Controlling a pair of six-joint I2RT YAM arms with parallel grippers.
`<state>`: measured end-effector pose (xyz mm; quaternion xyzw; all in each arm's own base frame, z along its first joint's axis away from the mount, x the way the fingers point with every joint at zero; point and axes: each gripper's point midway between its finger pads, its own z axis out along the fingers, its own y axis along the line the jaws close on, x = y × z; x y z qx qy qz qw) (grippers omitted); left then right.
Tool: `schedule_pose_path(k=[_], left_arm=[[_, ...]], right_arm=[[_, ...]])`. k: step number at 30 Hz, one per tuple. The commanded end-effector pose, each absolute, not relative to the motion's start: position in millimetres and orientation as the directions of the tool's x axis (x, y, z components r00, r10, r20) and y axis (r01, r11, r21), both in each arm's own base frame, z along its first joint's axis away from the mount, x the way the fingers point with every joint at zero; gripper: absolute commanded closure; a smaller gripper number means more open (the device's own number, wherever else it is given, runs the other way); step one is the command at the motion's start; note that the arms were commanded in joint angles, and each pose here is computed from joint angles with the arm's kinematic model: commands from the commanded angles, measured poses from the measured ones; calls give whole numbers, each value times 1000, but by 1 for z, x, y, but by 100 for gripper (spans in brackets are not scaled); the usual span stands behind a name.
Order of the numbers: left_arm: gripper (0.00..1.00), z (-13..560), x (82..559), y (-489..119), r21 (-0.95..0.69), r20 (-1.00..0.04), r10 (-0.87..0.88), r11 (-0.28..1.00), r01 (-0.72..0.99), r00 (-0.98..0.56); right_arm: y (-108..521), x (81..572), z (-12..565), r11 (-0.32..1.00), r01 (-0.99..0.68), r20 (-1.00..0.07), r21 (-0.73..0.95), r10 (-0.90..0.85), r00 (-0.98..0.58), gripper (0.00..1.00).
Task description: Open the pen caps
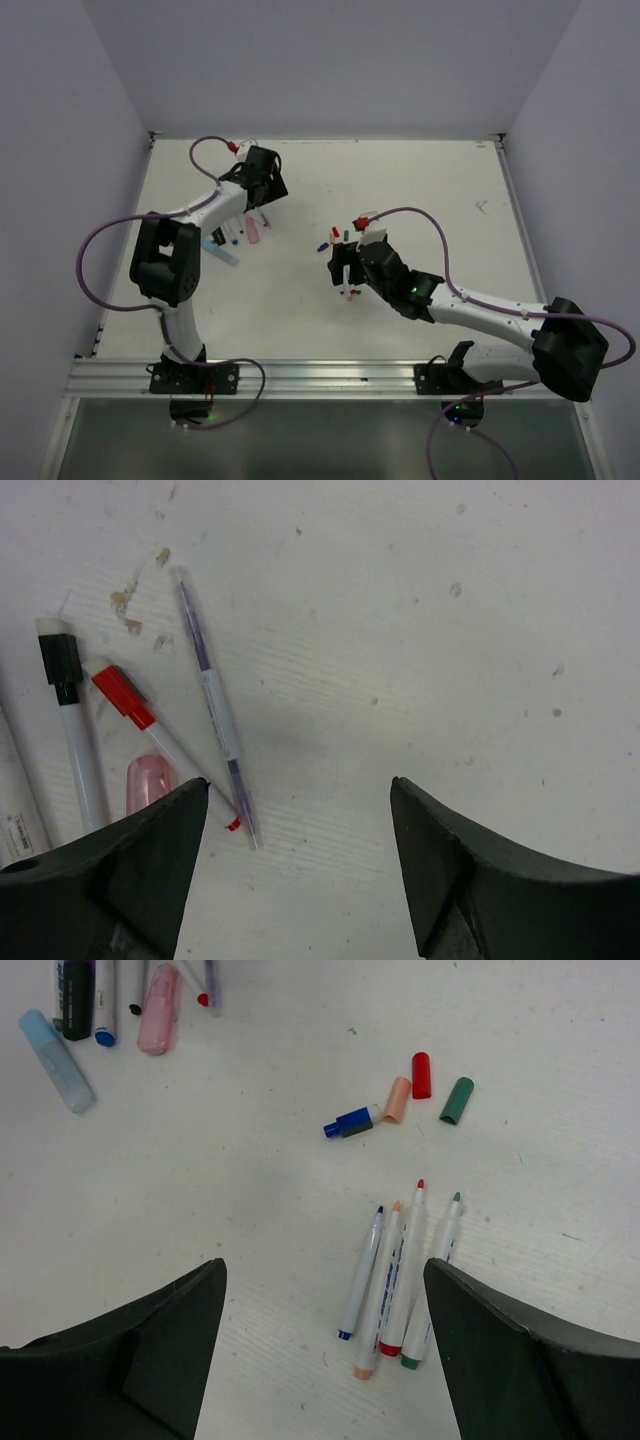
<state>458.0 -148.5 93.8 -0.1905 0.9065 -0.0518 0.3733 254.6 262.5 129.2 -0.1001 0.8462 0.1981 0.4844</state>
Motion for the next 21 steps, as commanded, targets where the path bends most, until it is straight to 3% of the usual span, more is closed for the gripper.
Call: schedule_pose_path(k=[1,12,21], left_arm=[[25,90,477,-130,-162,-678,-360,924,-348,-641],[38,49,492,-106,-80,-648,-364,906,-416,-669],[66,13,491,-107,-34,-600,-350,910,-414,-720]], right_arm=[[267,261,143,892,-374,-881,255,55,-469,16],[267,258,135,889,-379,-875,255,46,-482,2],[267,259,133,892,-378,-875,250,41,-482,2]])
